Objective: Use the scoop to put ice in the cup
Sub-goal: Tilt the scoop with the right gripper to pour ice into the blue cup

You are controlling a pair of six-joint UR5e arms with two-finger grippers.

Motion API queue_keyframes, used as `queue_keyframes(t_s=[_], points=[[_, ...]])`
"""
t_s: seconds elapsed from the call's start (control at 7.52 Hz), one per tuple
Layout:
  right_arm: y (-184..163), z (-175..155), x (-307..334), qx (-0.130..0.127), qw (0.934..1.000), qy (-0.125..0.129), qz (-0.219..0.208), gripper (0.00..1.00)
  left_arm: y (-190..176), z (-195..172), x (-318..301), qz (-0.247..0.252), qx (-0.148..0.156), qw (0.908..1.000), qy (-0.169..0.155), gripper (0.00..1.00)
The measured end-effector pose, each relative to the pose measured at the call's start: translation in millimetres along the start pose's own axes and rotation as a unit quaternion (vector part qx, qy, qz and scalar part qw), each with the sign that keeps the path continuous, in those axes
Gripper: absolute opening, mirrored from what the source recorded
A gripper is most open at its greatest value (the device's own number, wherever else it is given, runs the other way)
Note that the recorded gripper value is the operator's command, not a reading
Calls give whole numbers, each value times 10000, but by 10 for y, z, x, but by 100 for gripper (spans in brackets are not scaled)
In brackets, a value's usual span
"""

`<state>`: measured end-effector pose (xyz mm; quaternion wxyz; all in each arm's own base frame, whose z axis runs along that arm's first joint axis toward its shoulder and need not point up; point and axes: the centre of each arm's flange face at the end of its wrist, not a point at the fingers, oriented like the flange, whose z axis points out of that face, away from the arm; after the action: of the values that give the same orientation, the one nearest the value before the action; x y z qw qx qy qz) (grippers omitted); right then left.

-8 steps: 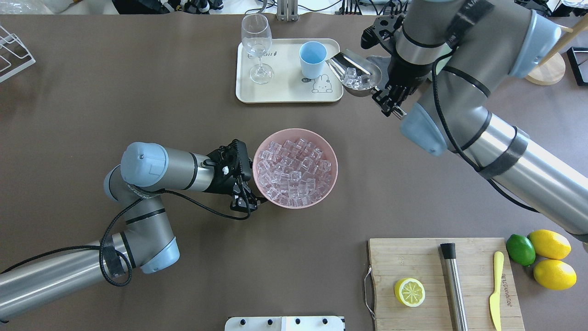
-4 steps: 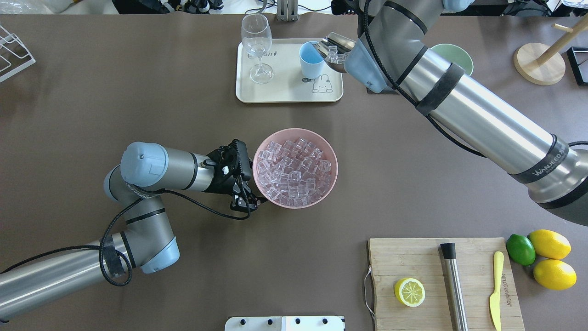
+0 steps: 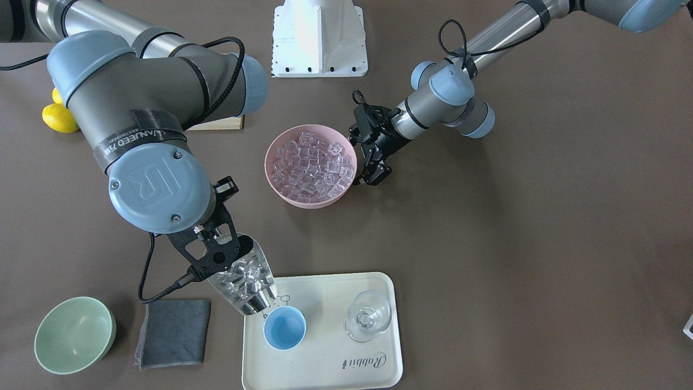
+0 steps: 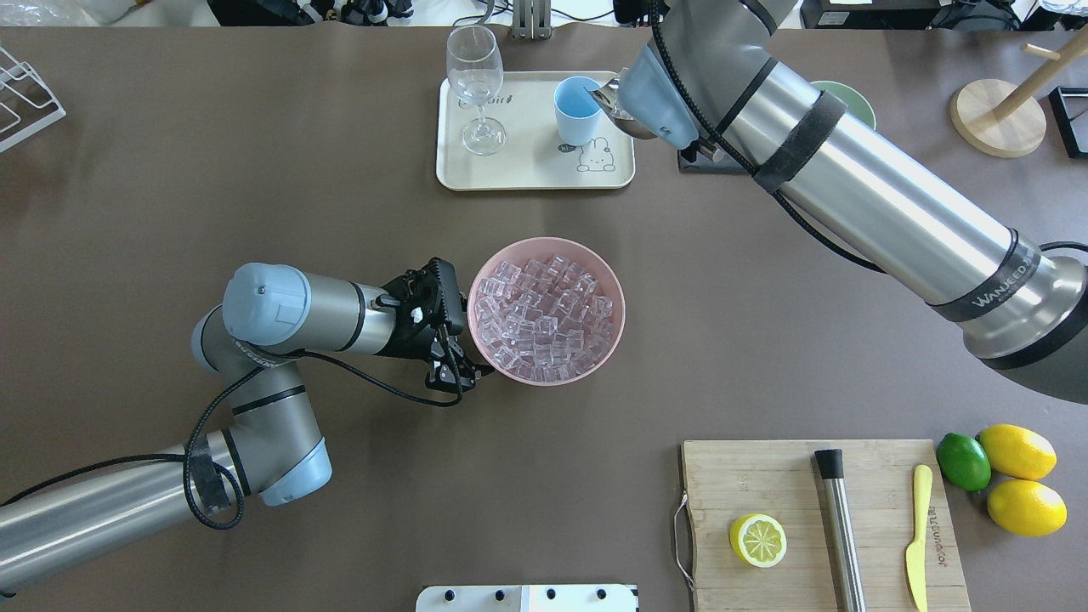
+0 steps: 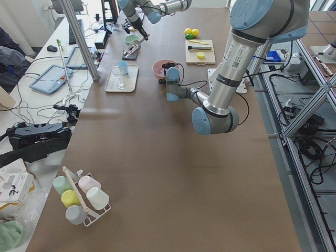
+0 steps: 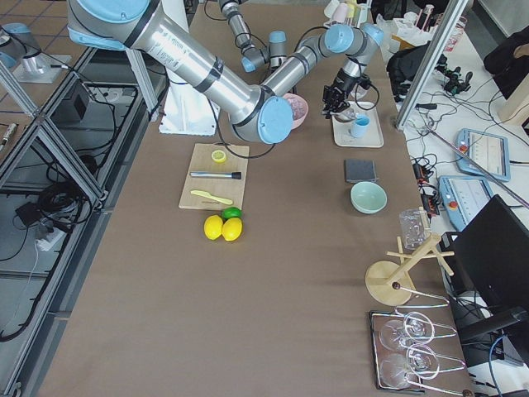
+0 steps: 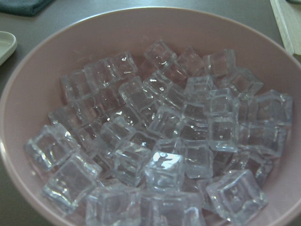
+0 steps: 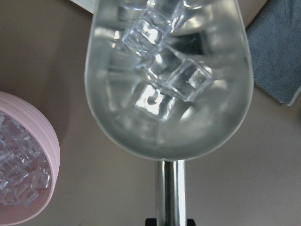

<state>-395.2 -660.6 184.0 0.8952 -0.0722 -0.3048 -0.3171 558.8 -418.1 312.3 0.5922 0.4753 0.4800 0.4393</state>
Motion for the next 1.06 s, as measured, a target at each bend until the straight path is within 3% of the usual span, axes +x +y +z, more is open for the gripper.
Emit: queue_keyframes(t_s=[1.06], points=[[-332, -100, -33, -339, 9994, 54, -41, 0, 3, 0, 0, -1, -2, 10000, 0, 98]])
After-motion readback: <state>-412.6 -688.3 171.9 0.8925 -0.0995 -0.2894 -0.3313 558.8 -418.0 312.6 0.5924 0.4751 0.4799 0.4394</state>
